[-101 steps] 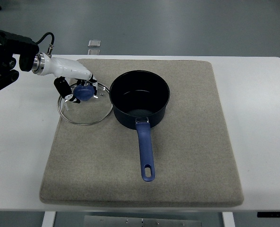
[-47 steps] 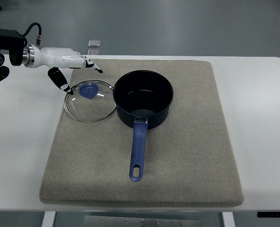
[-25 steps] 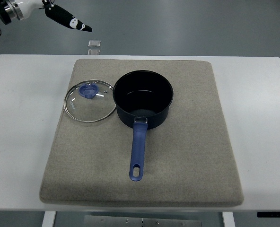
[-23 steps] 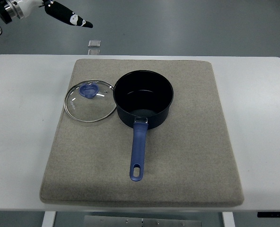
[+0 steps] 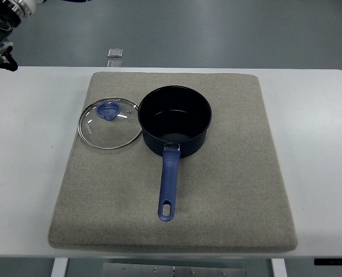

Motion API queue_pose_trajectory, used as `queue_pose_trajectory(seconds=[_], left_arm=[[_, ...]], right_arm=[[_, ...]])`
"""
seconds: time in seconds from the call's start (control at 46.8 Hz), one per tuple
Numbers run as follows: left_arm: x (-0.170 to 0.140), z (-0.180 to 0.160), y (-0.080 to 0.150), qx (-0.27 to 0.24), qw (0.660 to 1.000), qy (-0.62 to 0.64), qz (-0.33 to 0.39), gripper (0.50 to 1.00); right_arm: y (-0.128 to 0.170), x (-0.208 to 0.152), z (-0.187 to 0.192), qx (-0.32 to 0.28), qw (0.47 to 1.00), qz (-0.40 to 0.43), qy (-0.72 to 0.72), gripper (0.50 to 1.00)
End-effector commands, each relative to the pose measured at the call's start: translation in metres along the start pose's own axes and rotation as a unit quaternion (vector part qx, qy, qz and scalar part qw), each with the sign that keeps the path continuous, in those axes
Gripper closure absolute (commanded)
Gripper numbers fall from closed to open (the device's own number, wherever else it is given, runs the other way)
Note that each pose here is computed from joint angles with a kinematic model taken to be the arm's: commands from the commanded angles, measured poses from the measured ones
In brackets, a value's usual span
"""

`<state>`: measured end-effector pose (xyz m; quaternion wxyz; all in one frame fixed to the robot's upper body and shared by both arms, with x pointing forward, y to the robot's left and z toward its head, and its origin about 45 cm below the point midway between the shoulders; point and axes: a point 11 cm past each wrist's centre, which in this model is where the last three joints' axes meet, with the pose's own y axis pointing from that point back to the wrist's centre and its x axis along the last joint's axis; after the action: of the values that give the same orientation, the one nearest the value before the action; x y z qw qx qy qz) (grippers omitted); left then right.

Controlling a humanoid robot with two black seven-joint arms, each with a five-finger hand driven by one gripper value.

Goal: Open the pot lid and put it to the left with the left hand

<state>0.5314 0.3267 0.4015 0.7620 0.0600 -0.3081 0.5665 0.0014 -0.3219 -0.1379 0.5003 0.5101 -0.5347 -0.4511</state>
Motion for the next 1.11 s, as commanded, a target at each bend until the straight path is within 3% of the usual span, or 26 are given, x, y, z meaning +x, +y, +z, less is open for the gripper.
queue_pose_trajectory(seconds=[0.0,0.662,0.833,1.089], left_arm=[[0.007,-0.005,0.004,0.003,0.999,0.038,0.018,0.538],[-0.03,-0.081,0.051,0.026,0.943,0.319,0.096,0.54],[-0.042,-0.094,0.06,0.038,0.934,0.339,0.109,0.54],[-0.033,-0.115,0.076,0.056,0.921,0.342,0.18,0.553]], right_arm=[[0.0,0.0,0.0,0.0,1.0,0.0,0.0,0.583],[0.0,0.0,0.0,0.0,1.0,0.001,0.0,0.583],[0.0,0.0,0.0,-0.001,1.0,0.001,0.0,0.583],[0.0,0.0,0.0,0.0,1.0,0.0,0.0,0.583]])
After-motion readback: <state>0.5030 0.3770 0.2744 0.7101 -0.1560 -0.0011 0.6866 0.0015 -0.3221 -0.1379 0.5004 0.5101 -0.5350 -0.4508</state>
